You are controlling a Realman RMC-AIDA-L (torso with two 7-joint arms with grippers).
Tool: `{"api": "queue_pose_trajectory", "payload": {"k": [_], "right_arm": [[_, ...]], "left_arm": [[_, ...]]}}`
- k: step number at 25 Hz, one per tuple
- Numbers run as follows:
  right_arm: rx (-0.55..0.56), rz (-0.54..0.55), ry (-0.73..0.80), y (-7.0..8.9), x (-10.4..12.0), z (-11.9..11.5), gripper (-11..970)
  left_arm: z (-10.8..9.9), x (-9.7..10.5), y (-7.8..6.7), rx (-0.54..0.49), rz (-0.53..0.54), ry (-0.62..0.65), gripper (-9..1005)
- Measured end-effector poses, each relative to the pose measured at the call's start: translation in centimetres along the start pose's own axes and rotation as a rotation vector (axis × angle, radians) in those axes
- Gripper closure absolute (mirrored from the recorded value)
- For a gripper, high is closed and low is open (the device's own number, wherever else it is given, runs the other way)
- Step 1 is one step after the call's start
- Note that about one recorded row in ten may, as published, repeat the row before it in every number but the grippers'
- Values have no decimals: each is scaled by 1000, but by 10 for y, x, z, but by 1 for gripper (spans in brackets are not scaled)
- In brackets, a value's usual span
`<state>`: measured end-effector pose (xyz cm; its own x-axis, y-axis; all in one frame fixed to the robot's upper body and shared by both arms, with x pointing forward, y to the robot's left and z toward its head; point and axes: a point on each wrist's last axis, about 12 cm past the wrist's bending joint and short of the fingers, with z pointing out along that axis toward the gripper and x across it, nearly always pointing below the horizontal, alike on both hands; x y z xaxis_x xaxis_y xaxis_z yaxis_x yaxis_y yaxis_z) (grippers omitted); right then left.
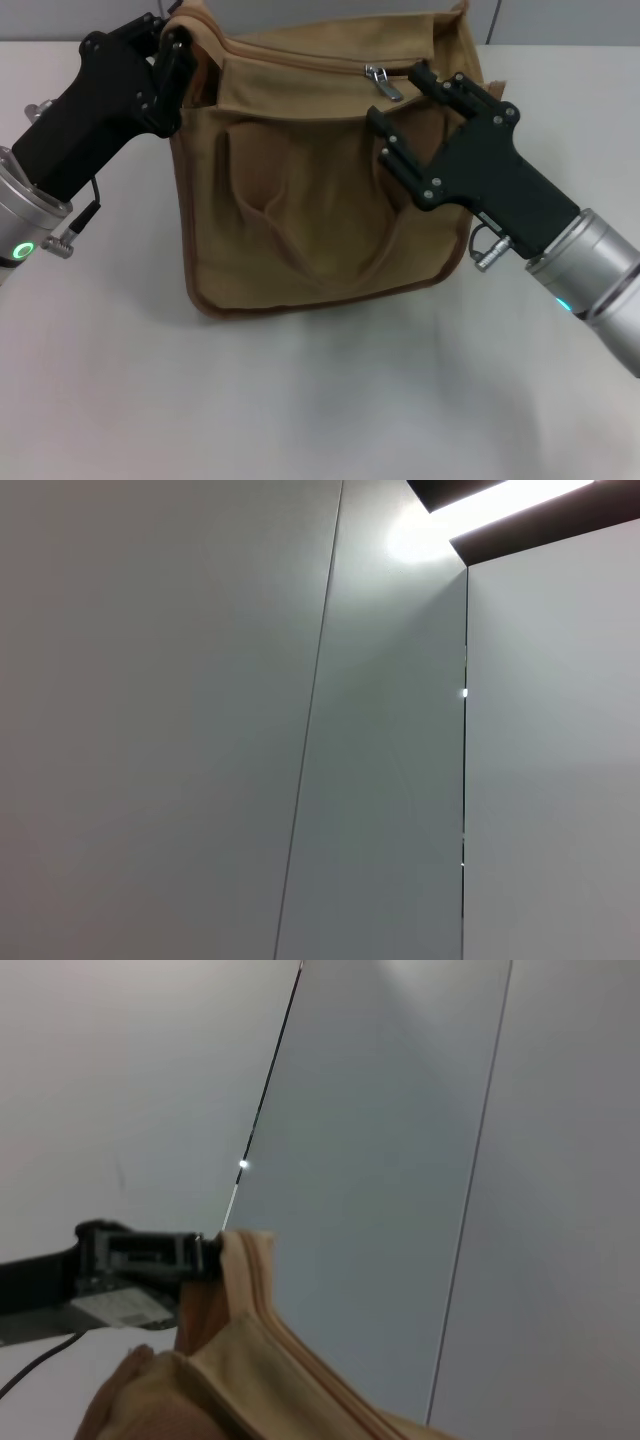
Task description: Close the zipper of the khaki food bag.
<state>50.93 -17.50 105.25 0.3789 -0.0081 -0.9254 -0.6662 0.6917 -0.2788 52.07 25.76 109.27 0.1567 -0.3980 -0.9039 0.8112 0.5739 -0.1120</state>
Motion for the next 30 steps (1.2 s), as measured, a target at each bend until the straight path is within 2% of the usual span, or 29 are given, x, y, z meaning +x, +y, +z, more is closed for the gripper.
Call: {"api": "queue_pose_trajectory", "payload": {"k": [7, 15, 22, 23, 30], "right_arm": [[49, 22, 19, 1, 1, 12, 424], [90, 110, -61, 11, -11, 8, 425], [129, 255, -18, 2, -5, 18, 425], [142, 292, 48, -4, 2, 23, 425], [136, 296, 84, -3, 6, 29, 425]], "left_arm": [[3, 1, -1, 8, -12, -2, 973], [4, 2, -1, 6, -12, 2, 973], [6, 2, 0, 9, -10, 3, 973], [6, 2, 0, 9, -10, 3, 973], [6, 2, 0, 6, -10, 6, 973]]}}
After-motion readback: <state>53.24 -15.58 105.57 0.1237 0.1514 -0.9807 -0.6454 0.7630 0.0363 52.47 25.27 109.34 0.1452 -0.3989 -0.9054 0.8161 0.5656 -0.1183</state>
